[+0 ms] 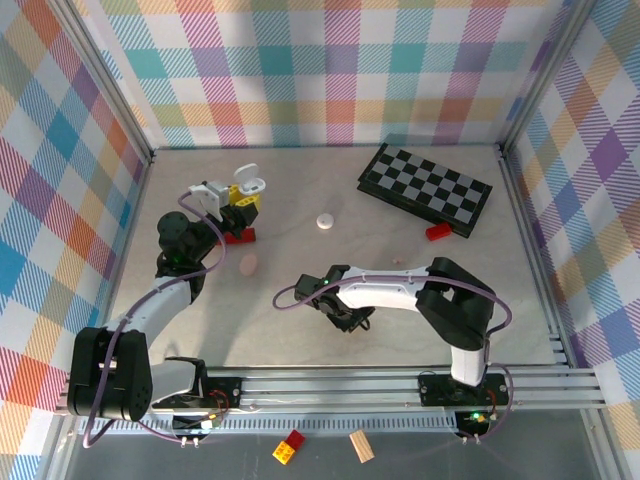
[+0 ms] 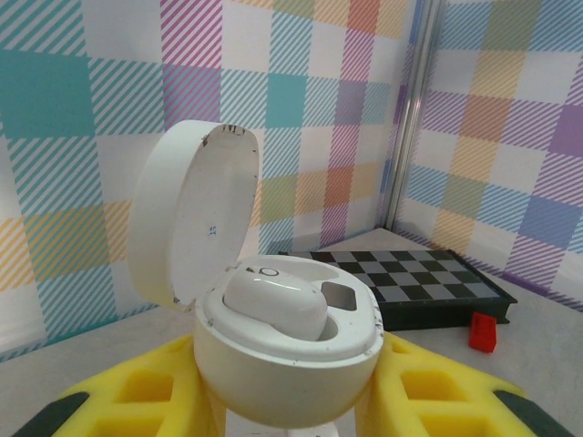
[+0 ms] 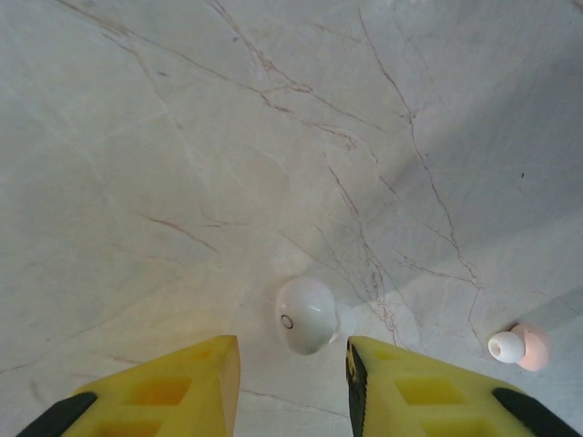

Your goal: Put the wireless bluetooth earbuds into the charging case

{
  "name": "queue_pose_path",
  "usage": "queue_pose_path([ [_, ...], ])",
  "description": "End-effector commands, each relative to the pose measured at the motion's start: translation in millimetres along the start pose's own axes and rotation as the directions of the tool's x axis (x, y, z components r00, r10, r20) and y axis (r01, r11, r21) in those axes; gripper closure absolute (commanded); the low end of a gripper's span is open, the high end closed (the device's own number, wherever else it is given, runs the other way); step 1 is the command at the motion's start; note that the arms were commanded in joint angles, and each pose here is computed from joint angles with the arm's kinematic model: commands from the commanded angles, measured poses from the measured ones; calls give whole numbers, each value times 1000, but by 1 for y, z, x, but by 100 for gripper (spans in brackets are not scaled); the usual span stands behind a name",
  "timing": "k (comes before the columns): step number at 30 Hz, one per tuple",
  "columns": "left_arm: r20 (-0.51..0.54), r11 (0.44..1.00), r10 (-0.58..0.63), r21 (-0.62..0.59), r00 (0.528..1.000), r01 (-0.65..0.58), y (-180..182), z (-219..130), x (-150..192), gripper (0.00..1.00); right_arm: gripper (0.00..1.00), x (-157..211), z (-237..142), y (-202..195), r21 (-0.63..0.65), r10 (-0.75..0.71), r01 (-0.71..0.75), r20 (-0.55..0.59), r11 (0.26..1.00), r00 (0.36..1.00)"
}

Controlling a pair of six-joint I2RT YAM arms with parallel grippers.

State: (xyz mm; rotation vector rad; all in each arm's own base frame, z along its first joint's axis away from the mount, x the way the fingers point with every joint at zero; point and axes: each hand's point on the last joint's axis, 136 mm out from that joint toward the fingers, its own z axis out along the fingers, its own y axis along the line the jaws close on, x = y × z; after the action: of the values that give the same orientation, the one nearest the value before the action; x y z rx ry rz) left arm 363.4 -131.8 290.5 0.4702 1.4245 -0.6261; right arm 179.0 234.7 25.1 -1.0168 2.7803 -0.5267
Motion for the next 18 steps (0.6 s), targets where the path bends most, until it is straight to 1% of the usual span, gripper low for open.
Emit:
queue_pose_path([
  [1, 46, 1000, 18, 14, 999, -19, -3, -4, -12, 66, 68, -2, -2, -7, 51, 1, -1, 1, 999, 1000],
  [13, 42, 1000, 17, 23, 999, -18, -5, -4, -12, 66, 70, -8, 6, -5, 70, -18, 18, 0, 997, 1000],
  [18, 38, 999, 15, 33, 999, -16, -6, -3, -10, 66, 73, -12, 10, -3, 79, -24, 23, 2, 997, 1000],
])
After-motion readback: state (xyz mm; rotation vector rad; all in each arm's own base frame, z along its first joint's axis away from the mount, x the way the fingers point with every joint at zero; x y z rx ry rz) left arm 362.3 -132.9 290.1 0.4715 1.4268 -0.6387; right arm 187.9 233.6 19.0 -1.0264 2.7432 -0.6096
